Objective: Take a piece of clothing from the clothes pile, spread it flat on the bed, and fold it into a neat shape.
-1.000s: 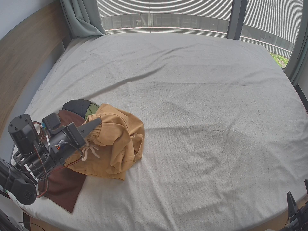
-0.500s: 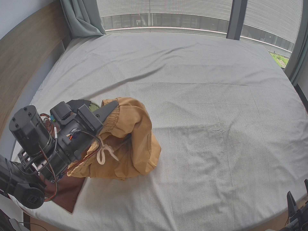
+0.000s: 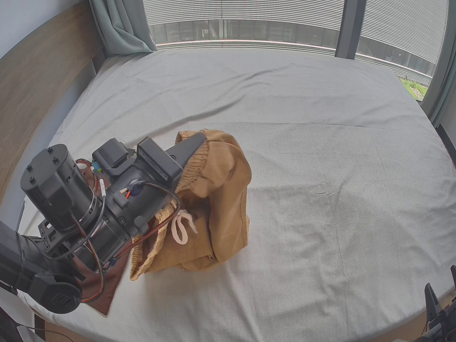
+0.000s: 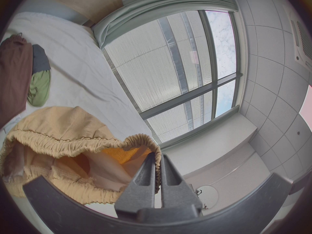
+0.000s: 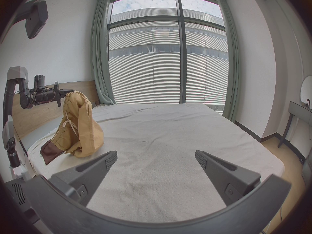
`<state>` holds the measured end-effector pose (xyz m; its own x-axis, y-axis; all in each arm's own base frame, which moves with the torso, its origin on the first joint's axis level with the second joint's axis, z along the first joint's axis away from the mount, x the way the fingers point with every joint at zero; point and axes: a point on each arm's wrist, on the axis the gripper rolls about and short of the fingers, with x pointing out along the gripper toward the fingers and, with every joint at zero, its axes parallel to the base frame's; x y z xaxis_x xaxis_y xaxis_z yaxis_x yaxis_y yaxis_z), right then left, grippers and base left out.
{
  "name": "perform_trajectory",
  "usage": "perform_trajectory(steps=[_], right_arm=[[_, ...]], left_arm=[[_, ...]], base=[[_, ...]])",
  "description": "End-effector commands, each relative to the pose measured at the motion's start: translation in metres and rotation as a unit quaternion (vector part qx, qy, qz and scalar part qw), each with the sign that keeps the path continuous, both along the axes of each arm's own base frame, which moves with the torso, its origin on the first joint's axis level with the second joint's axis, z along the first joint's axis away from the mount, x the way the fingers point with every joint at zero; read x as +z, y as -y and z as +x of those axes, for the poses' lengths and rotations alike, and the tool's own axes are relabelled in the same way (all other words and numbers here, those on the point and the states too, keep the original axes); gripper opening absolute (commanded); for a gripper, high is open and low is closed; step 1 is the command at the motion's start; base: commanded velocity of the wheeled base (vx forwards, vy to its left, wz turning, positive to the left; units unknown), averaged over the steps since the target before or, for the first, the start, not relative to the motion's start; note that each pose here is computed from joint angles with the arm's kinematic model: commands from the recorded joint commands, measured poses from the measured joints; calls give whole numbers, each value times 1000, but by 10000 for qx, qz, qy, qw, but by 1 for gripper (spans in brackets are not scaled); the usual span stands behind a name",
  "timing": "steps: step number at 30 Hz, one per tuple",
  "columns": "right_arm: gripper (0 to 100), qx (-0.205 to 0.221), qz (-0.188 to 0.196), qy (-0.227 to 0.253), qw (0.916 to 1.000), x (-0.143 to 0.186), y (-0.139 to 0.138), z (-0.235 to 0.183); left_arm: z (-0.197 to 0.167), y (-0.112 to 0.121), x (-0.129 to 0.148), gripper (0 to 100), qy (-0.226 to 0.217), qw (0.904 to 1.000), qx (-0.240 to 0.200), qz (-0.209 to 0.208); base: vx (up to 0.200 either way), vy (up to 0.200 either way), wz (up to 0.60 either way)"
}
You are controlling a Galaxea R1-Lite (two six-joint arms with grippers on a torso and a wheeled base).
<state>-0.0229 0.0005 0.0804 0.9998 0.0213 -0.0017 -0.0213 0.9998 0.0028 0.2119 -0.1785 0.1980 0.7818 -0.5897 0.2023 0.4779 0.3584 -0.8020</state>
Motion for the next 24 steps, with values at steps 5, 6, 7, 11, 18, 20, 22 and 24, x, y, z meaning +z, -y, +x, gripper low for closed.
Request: perform_trajectory(steps=[5,6,7,11,18,20,22,24], right_arm=[[100,1,-6,-7,10000,-5,0,0],[100,1,-6,-7,10000,-5,0,0],[100,1,-6,-7,10000,-5,0,0],[100,1,-6,-7,10000,-5,0,0],[100,1,-6,-7,10000,-5,0,0],[100,1,2,-7,10000,-5,0,0],[100,1,-6,-7,10000,-5,0,0],[100,1,-6,-7,10000,-5,0,0]], left_arm=[[-3,27,-11,0,-210,9988,-431,-39],[-1,36,-14,0,-247,9983,-529,-45],[-1,38,-15,0,-263,9982,-545,-40],[0,61,-20,0,-354,9956,-858,-111],[3,100,-31,0,-389,9903,-1331,-115],[5,110,-34,0,-384,9893,-1400,-118],[5,119,-37,0,-385,9883,-1470,-126],[5,127,-39,0,-390,9872,-1539,-128]], base=[[0,0,0],[0,0,0],[0,0,0],[0,0,0],[0,0,0],[0,0,0],[0,0,0],[0,0,0]])
